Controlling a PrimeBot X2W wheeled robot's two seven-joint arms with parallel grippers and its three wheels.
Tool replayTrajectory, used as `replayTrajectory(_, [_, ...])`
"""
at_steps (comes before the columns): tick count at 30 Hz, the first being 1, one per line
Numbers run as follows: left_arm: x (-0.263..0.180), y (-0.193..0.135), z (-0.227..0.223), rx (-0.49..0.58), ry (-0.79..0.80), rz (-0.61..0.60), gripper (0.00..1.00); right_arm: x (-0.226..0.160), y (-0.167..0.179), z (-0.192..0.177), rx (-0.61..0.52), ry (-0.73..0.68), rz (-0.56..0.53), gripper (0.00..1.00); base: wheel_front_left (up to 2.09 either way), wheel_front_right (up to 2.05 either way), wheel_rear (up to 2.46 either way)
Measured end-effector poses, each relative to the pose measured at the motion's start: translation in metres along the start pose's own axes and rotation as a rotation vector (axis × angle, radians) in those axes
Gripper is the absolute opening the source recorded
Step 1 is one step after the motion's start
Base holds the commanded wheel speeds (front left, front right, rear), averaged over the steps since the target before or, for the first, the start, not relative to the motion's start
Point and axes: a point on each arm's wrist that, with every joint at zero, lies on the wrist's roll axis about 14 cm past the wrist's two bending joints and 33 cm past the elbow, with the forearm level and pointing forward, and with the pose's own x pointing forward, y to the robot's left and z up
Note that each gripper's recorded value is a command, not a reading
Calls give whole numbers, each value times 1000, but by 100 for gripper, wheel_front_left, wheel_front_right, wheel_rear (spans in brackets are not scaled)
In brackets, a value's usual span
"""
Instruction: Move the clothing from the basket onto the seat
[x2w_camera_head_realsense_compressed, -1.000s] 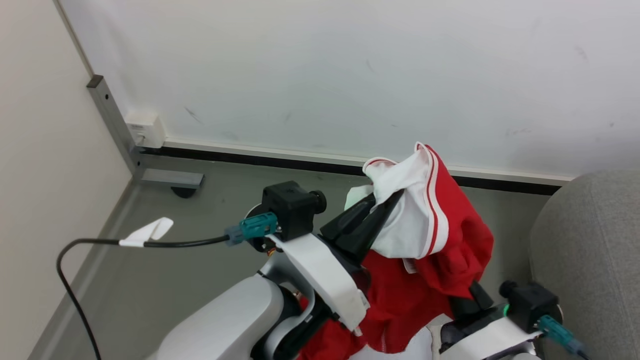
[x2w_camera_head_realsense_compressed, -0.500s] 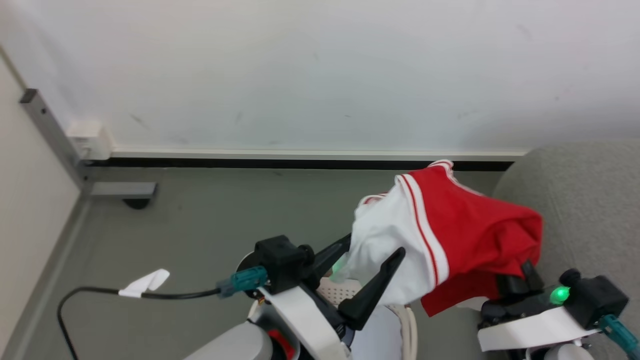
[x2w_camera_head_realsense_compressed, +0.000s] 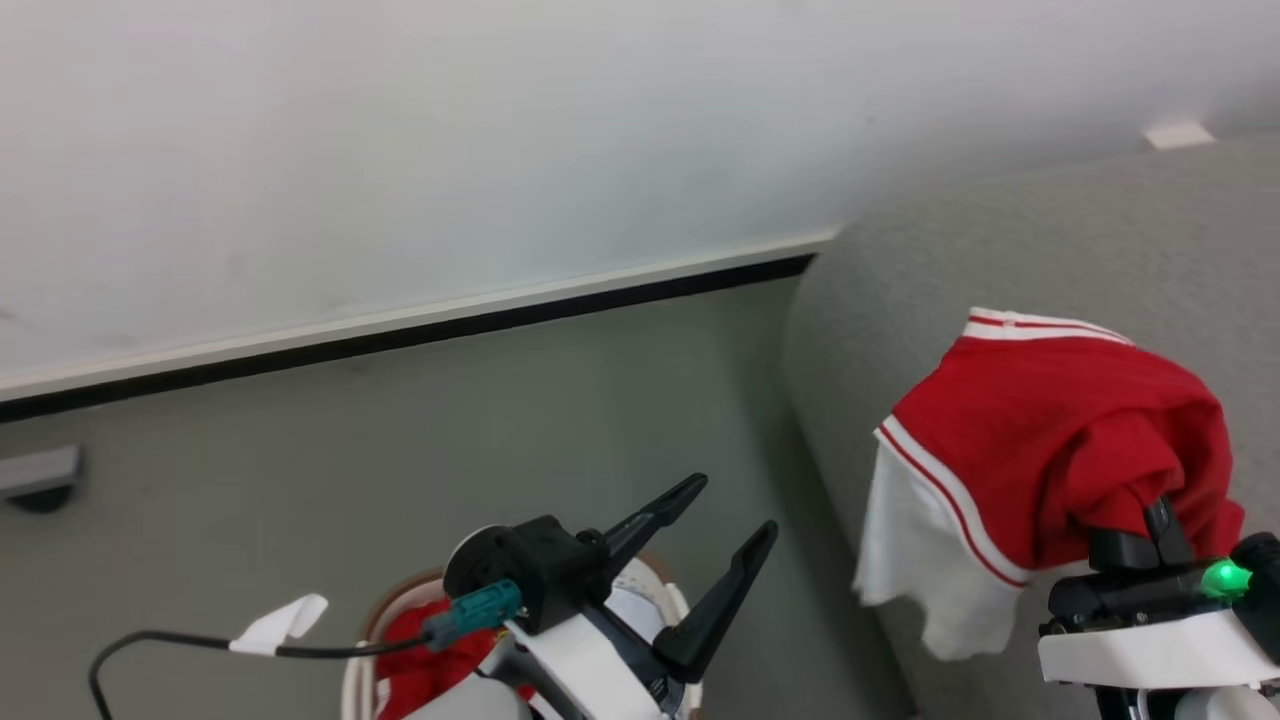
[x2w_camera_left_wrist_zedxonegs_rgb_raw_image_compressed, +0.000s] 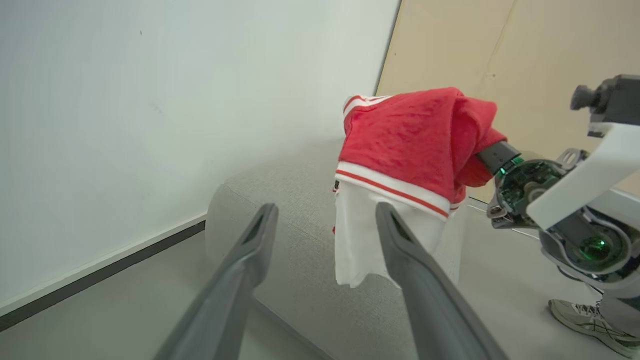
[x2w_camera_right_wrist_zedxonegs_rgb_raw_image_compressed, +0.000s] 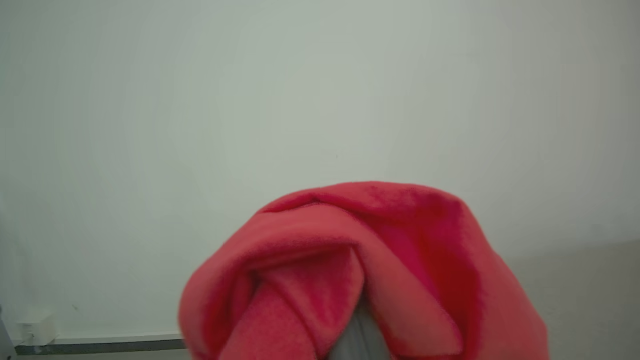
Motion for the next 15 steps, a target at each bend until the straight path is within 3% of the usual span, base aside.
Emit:
replayTrajectory(6, [25, -16, -16, 67, 16, -113, 100, -26, -31, 5, -42, 15, -105, 0, 0, 0, 0])
replayTrajectory(15, [39, -15, -36, 39, 29, -150, 100, -35, -51, 5, -83, 34, -171, 0, 0, 0, 0])
